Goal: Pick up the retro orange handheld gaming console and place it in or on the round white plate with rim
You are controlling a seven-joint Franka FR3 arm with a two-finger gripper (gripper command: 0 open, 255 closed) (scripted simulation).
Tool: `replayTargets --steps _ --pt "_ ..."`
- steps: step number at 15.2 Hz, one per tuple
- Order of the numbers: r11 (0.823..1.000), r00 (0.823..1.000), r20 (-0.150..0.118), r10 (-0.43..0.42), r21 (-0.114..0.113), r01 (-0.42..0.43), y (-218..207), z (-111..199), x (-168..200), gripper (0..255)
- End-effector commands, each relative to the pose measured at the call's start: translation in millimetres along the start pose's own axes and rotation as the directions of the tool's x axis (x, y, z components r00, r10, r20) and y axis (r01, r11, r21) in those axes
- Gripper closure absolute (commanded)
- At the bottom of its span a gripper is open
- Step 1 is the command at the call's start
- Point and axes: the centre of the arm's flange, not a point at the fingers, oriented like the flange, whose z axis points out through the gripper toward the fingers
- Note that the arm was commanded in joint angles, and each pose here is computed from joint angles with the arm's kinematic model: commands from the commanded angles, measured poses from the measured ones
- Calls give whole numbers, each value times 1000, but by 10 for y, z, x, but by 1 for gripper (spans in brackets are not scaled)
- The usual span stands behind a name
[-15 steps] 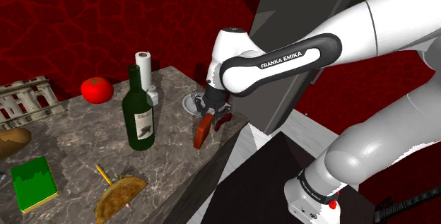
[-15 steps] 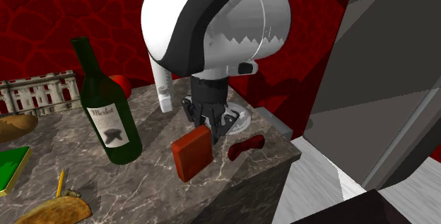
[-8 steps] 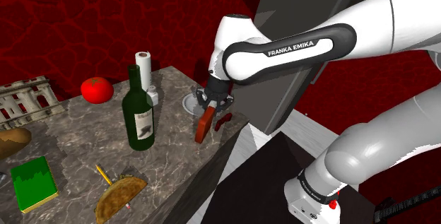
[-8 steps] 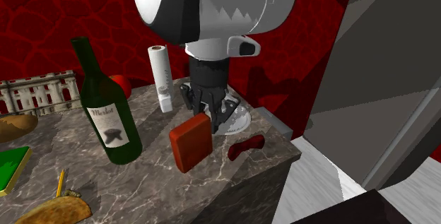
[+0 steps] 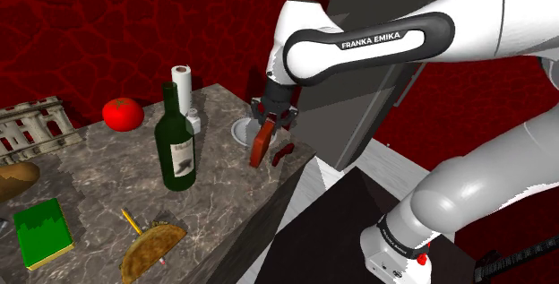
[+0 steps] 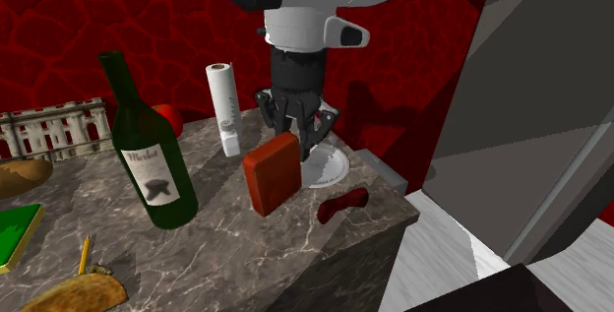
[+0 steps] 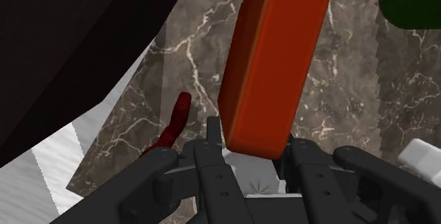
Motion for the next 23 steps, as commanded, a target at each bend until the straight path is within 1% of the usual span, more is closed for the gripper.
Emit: replayTargets --steps 1,14,23 --pt "1000 1000 0 0 0 0 -46 -29 256 255" --pt "1000 1000 0 0 0 0 -336 -317 1939 255" --pt "1000 1000 0 0 0 0 -323 157 1970 255"
